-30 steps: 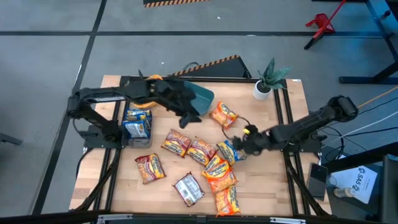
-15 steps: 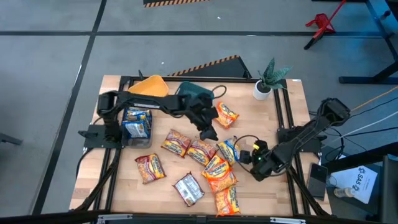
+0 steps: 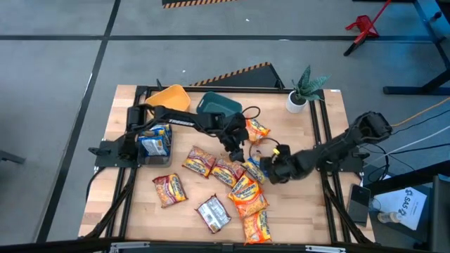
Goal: Sort Maruchan noodles
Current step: Put the blue noodle pack into the black bin
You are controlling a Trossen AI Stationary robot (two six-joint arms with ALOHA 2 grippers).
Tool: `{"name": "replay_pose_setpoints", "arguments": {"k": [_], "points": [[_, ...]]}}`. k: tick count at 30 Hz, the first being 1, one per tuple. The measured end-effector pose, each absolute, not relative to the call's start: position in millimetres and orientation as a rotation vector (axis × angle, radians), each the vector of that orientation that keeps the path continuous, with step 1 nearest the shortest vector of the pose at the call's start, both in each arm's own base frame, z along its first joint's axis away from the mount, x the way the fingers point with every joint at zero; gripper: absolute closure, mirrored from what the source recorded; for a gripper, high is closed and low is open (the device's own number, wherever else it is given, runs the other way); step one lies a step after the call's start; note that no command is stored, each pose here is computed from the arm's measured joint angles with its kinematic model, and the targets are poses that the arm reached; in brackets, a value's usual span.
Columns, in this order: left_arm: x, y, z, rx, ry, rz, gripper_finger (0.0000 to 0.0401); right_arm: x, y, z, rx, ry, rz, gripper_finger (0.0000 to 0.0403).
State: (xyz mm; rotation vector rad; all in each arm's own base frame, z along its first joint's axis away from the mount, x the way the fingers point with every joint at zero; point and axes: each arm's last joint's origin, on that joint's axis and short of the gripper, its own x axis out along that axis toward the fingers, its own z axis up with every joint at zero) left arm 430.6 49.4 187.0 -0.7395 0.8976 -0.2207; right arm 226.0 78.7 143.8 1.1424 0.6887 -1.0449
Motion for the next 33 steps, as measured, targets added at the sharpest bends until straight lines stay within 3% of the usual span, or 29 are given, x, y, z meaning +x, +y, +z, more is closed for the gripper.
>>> {"name": "replay_pose_setpoints", "arguments": {"k": [8, 12, 20, 33], "points": [[428.0, 43.3, 180.2, -0.72, 0.919, -0.23, 0.0207, 241.8, 45.4, 154.7, 1.05, 0.689, -0.948, 0.0143], [428.2, 42.5, 176.4, -0.707, 0.886, -0.244, 0.0207, 228.4, 64.1, 164.4, 1.153, 0.679, -0.948, 0.0143], [425.4, 44.2, 159.7, -0.74, 0.767, -0.193, 0.0207, 188.7, 108.5, 155.4, 1.266, 0.579, -1.146, 0.0143], [412.2, 46.6, 135.0, -0.76, 0.718, -0.025, 0.0195, 217.3, 115.3, 125.9, 1.315, 0.542, -1.105, 0.0143]]}}
